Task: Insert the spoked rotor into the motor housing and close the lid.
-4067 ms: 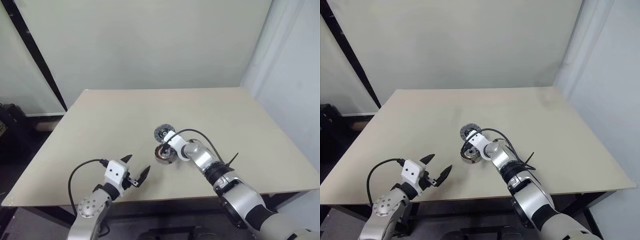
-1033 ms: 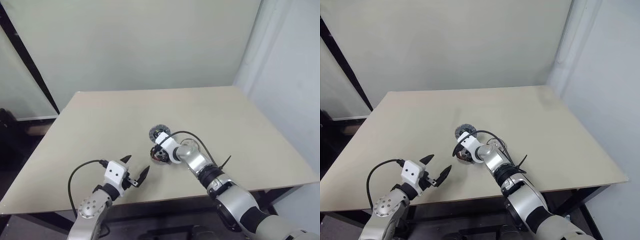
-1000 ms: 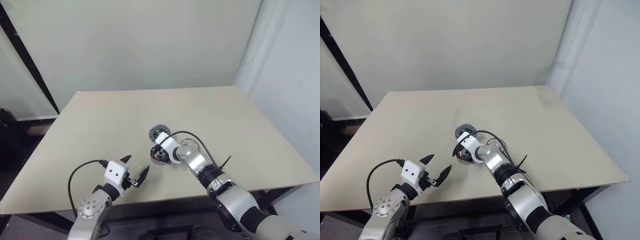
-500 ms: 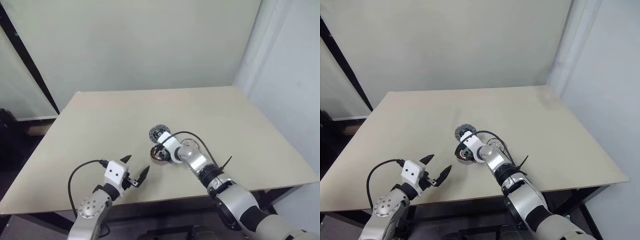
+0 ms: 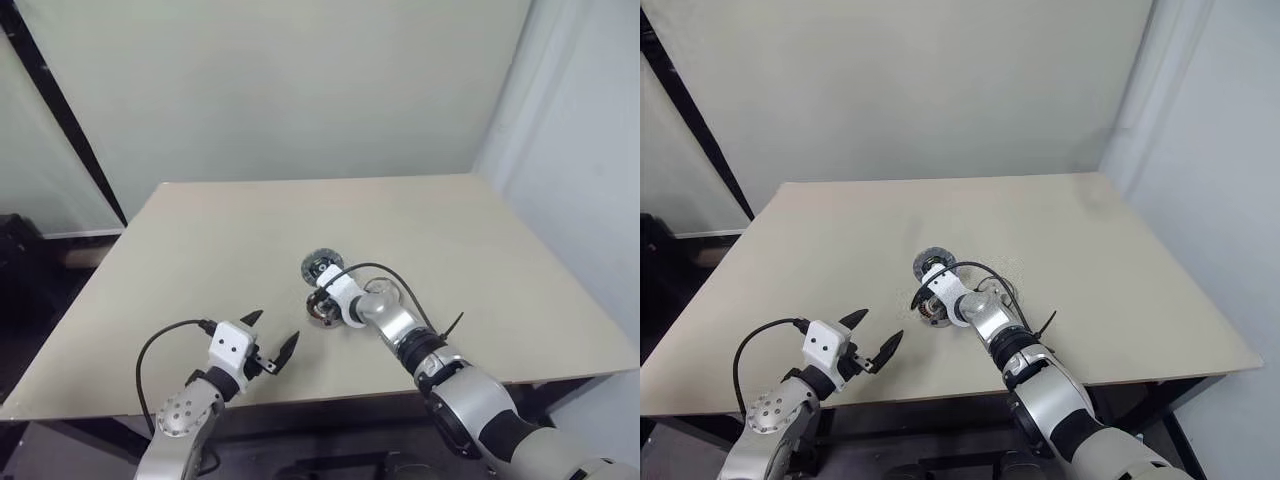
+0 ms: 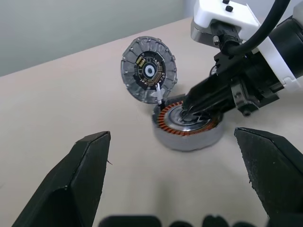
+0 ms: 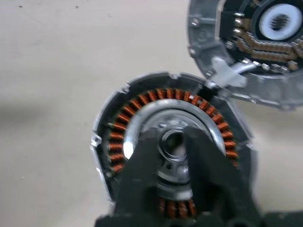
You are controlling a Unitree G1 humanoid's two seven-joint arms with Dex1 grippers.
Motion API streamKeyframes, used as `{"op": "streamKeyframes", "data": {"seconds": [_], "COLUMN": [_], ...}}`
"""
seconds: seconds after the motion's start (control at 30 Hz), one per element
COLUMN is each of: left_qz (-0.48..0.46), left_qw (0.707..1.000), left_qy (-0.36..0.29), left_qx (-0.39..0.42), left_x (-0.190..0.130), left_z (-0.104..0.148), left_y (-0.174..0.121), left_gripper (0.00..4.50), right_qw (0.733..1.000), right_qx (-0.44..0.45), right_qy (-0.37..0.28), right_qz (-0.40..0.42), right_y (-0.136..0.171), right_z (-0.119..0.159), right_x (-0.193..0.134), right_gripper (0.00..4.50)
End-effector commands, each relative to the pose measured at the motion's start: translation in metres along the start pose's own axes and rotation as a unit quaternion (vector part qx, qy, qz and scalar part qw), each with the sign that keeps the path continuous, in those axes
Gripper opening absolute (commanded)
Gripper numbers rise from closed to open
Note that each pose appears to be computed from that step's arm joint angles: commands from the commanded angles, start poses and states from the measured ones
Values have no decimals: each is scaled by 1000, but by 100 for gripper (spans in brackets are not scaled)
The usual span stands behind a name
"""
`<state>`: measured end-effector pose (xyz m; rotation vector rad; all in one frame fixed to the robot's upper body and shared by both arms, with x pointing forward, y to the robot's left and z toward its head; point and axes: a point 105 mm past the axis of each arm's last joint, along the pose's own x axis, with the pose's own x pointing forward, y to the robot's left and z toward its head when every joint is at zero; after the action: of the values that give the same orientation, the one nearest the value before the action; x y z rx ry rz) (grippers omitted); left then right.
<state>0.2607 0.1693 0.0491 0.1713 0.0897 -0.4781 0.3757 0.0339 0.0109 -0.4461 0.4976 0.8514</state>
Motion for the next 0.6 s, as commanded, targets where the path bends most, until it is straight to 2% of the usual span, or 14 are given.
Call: {"op": "streamKeyframes", "data": {"seconds": [0.03, 0.23, 0.43, 0.53, 0.6], "left_qz": [-2, -2, -3, -5, -5], "left_qw": [999, 999, 999, 999, 999], "left_qy": [-27, -27, -26, -26, -27], "left_qx": [18, 18, 19, 19, 18], "left_x": [2, 3, 3, 3, 4], "left_z": [16, 15, 15, 15, 15], "left_y": [0, 0, 1, 0, 0], "left_gripper": [450, 450, 450, 450, 450], "right_qw": [1000, 1000, 998, 999, 999], "right_qx": [3, 7, 42, 28, 24], "right_qy": [-12, -11, -44, -39, -37], "right_qz": [-7, -6, -15, -13, -14], "right_y": [0, -1, -13, -17, -18], "right_z": [13, 12, 28, 28, 28], "right_x": [1, 0, -6, -9, -11], "right_gripper": [2, 2, 2, 59, 124]}}
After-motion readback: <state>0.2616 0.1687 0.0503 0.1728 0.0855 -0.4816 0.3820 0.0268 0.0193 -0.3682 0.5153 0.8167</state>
